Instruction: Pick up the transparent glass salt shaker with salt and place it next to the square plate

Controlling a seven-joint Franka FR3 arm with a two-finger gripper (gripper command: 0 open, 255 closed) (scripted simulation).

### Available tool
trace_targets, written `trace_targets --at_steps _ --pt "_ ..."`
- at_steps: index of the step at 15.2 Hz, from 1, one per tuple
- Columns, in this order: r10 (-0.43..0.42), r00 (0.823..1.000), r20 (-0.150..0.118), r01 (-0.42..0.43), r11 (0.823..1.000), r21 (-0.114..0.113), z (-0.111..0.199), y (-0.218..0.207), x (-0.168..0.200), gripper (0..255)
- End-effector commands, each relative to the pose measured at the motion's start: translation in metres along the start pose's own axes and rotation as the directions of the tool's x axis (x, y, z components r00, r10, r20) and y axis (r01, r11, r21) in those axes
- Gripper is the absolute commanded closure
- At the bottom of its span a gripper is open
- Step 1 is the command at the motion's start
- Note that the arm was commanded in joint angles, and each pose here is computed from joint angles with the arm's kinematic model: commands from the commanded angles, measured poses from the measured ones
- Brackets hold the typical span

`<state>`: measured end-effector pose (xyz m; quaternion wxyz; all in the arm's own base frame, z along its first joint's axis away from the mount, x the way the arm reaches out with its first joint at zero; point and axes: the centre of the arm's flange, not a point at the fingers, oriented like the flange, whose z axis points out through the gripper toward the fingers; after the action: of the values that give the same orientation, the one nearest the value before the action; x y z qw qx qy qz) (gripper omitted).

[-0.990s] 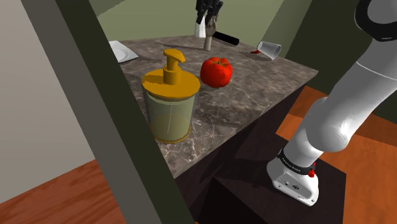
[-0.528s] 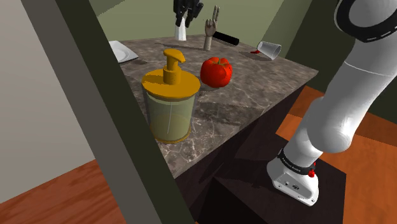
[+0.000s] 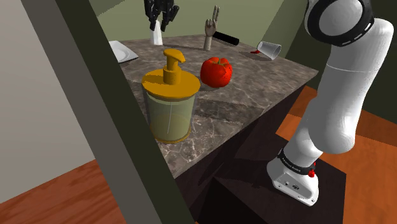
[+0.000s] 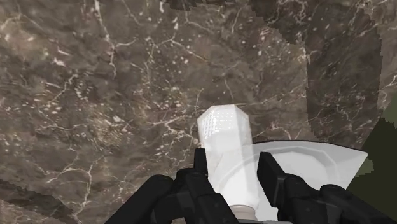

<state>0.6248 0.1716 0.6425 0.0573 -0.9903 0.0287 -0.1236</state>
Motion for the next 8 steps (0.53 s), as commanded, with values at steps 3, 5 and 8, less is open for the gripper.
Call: trace_targets --at_steps 3,5,8 --pt "0.001 1.000 0.000 -0.001 1.000 0.000 0.021 -0.024 0.005 255" --pt "0.001 1.000 0.000 -0.001 1.000 0.000 0.031 -0.023 0.003 255" --pt "0.001 1.000 0.000 -0.001 1.000 0.000 0.046 -0.021 -0.001 255"
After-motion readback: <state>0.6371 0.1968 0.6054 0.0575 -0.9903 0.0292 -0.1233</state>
